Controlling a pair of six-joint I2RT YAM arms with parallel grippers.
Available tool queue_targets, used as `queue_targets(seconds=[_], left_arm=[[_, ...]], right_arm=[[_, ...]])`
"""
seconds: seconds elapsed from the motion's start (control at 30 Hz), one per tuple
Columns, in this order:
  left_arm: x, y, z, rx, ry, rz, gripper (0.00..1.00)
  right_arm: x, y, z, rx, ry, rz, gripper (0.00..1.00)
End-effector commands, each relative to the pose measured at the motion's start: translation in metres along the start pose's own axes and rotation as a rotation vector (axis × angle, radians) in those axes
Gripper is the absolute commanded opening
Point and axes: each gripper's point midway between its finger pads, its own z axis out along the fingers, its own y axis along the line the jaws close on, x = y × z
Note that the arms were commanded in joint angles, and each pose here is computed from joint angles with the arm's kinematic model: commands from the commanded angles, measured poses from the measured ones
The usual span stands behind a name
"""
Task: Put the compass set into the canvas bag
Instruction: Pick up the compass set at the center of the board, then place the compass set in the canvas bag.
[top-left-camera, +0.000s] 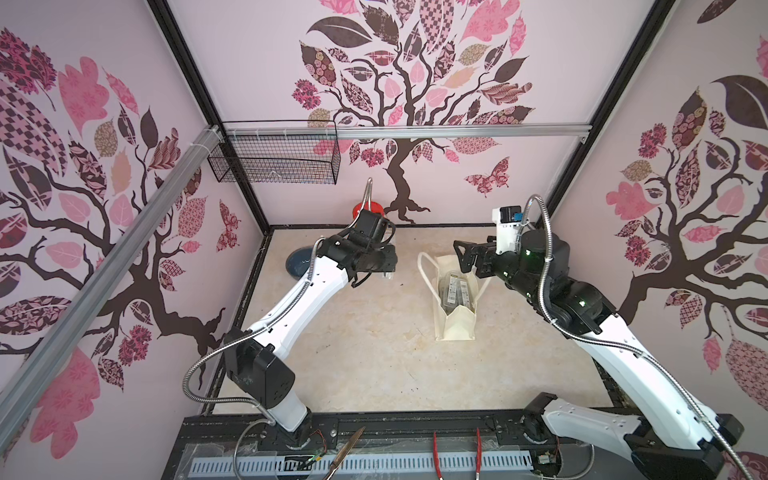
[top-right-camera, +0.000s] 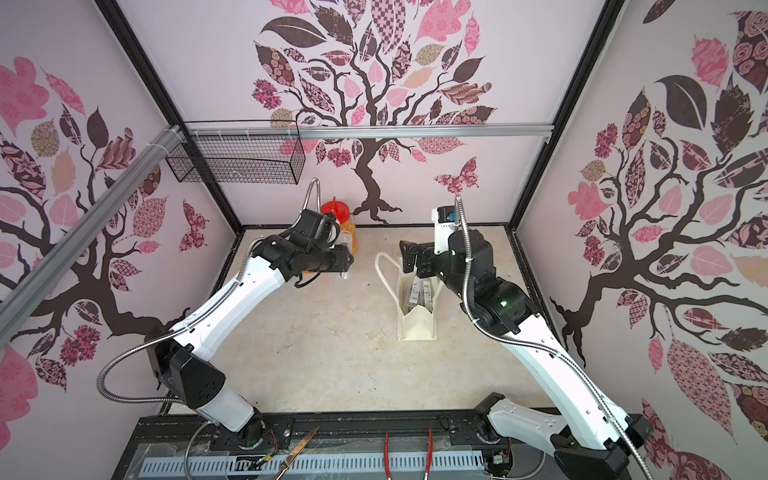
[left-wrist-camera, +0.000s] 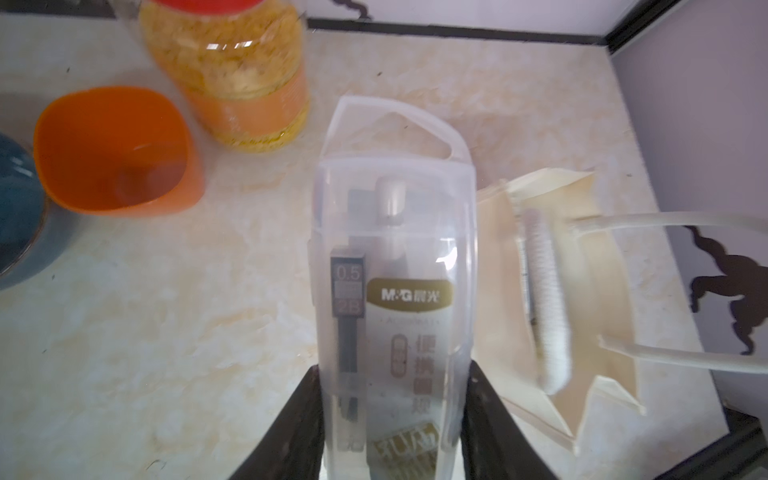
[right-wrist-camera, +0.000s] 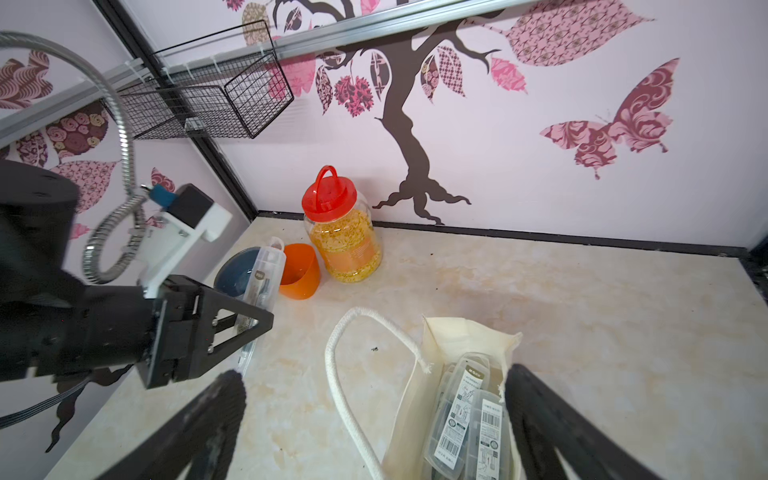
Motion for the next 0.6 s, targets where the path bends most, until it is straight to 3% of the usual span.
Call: queue_targets(seconds=[0.0,0.23,0.57], left_arm=[[-0.024,-0.036,-0.027,0.053,-0.087,0.003,0.41],[-0.021,-0.113,-0.015,0.168,-0.075,0.092,0.41],[0.028,-0.163,0.036,0.216,0.043,0.154,0.41]], right_arm=[[-0.016,-0.016,-0.015,0.083,-0.082,0.017,1.0],[-0.034,-0.036,-0.045,0.172,-0.195,0.038,1.0],[-0.04,-0.05,-0.069,0.222,-0.261,0.041,1.0]])
